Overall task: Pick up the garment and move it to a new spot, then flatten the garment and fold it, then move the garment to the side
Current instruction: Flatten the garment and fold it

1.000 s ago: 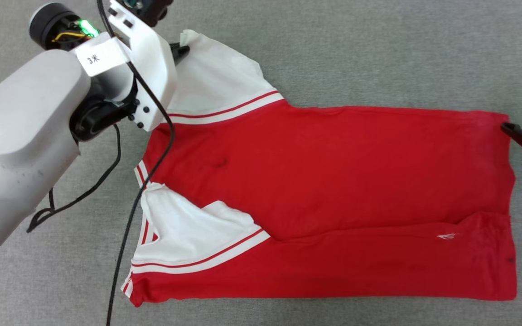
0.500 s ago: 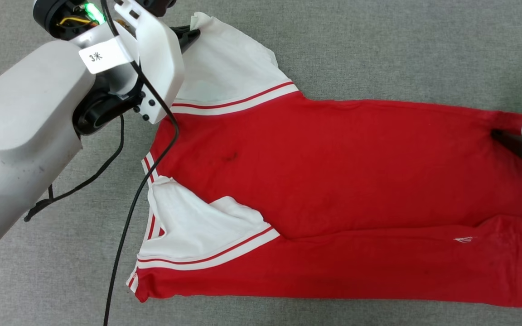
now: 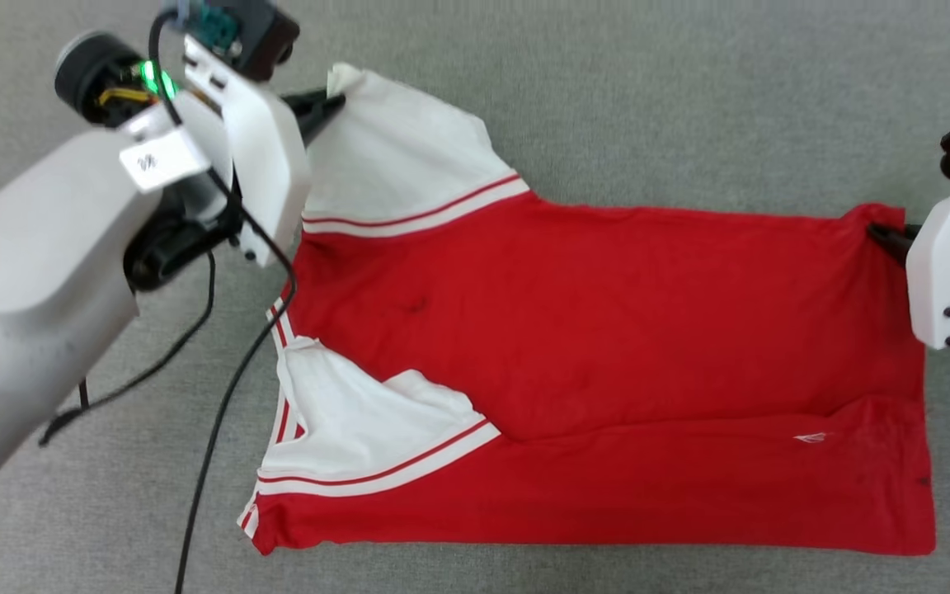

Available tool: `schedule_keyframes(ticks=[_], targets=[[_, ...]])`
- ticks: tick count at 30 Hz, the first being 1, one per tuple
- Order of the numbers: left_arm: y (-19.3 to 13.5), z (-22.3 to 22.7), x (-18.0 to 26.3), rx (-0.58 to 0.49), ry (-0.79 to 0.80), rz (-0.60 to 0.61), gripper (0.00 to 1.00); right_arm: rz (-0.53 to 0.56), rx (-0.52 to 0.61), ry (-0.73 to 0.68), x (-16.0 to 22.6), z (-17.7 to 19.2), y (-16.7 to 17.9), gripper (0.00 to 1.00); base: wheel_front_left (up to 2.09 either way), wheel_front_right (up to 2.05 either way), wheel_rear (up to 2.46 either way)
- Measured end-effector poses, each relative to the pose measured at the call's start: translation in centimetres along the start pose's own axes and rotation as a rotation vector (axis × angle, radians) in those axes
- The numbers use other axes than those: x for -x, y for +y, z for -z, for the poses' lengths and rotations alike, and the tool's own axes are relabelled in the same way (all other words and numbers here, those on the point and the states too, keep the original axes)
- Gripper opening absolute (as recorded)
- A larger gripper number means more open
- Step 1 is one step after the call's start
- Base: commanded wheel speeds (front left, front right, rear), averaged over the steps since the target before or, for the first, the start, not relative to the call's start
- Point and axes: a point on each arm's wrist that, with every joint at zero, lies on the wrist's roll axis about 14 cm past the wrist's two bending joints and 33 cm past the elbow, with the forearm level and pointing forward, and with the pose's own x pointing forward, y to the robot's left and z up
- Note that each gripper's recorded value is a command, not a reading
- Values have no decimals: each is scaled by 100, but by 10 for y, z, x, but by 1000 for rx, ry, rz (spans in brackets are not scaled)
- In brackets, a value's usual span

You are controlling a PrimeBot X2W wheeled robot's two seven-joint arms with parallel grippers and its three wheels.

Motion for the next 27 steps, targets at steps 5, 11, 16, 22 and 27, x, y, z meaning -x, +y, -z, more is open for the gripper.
schedule_keyframes(ticks=[5,11,16,22,27], targets=[[-8,12,27,14,-8,-22,0,-11,31,-76,20,-1,11,0,0,0,0],[-28,32,58,55,-6,-29,0,-12,18,-153,46,8,15,0,0,0,0],[-48,49,81,93,-6,-35,0,-8,4,-191,64,21,17,0,0,0,0],[-65,71,105,140,9,-56,0,-18,-11,-230,81,36,25,0,0,0,0],[-84,96,121,188,51,-52,0,-31,-23,-227,90,56,34,0,0,0,0]])
